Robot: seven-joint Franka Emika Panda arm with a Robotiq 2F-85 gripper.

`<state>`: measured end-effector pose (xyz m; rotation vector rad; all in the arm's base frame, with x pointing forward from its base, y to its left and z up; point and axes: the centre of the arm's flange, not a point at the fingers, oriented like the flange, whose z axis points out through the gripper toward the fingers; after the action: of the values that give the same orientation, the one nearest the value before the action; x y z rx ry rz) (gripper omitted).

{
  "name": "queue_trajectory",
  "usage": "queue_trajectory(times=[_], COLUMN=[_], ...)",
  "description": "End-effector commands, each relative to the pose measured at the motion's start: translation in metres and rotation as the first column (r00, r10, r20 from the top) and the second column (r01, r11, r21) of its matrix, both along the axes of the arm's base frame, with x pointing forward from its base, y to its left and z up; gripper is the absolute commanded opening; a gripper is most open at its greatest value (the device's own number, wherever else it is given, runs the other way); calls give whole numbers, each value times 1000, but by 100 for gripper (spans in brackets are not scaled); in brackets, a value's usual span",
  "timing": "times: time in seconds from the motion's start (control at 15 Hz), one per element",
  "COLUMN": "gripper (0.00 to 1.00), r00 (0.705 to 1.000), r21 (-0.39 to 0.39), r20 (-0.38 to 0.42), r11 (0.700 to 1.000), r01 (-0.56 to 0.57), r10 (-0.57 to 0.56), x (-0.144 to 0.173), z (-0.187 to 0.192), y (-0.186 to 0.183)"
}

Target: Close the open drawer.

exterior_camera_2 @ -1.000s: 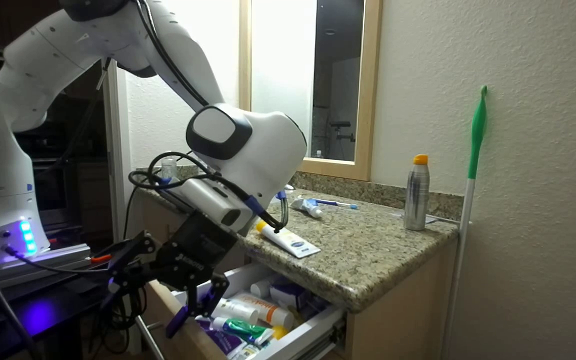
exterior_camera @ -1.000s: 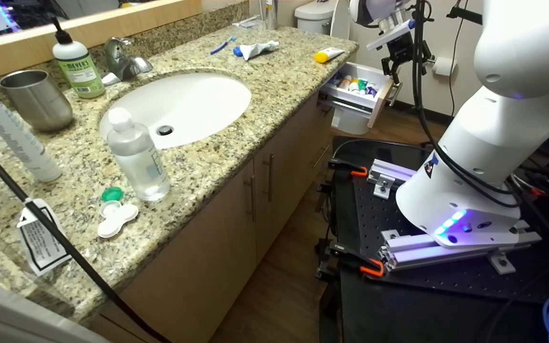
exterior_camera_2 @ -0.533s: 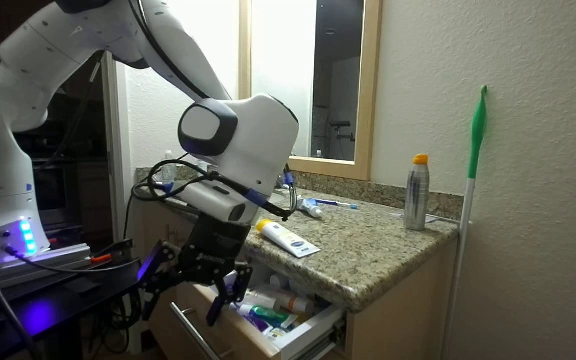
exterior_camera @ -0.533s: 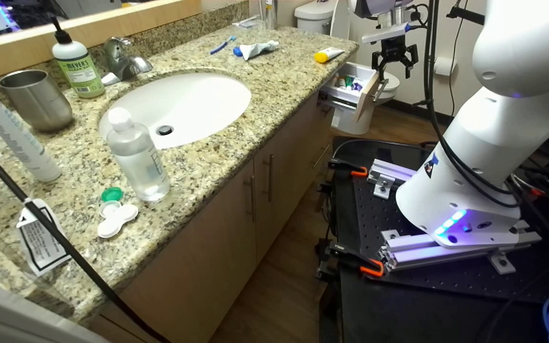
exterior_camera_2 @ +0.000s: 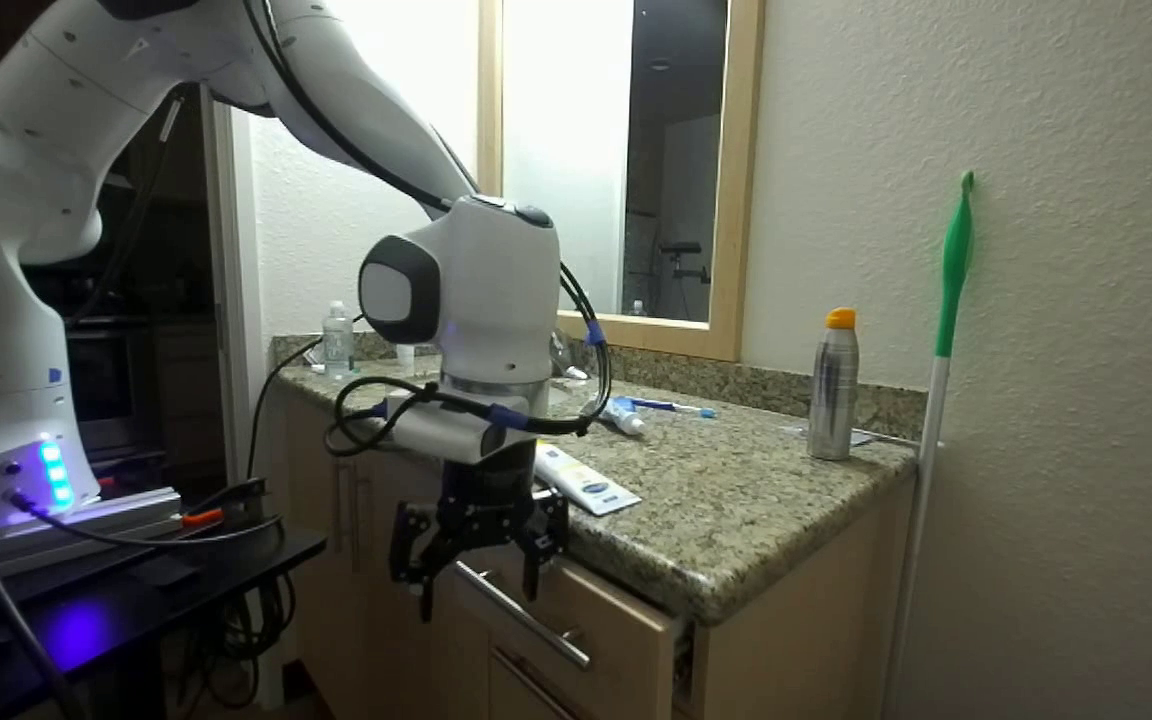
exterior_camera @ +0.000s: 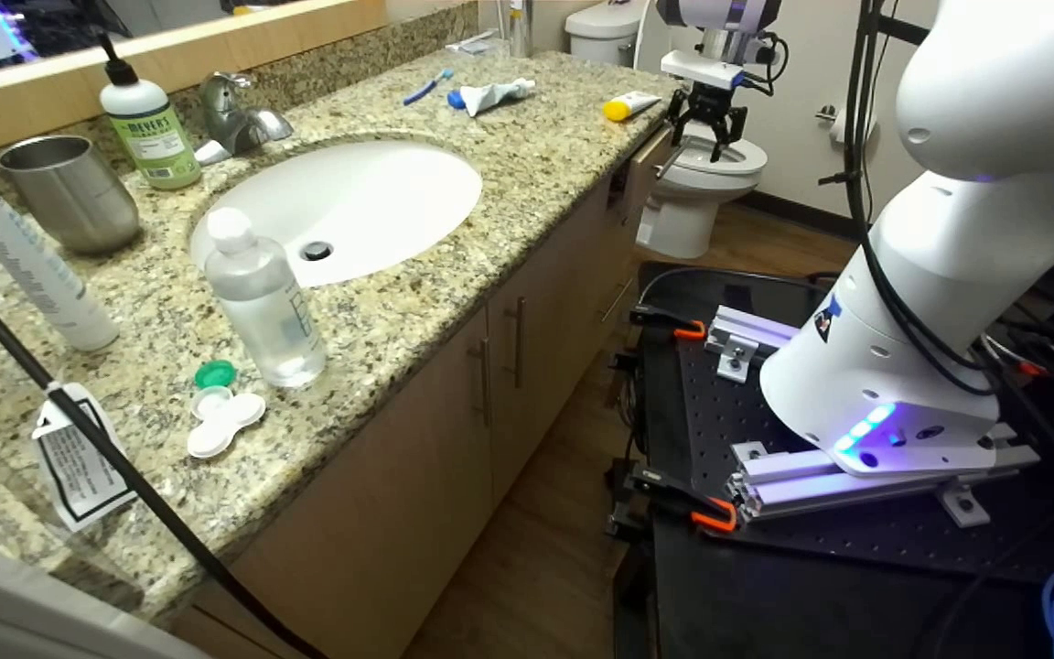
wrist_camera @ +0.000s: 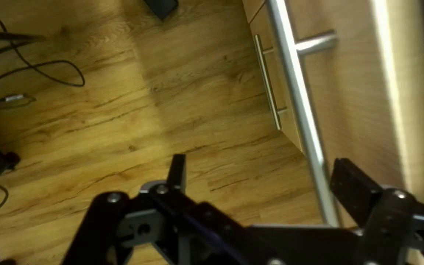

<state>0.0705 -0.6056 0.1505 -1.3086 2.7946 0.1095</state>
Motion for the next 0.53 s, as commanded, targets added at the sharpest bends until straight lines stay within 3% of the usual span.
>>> queue_trajectory(times=[0.0,0.13,0.27,0.4,0.47], gripper=[100,100,100,100,100], r00=[998,995,973,932,920], r21=[56,146,166,148,114], r20=[43,-90,-186,-281,-290], r11=[998,989,981,970,964], r01=[38,-22,-104,-194,-241], r10=[-40,36,135,229,264], x=[36,20,-8,-43,-60], z=[-32,-36,-24,18,38], y=[32,48,52,46,44])
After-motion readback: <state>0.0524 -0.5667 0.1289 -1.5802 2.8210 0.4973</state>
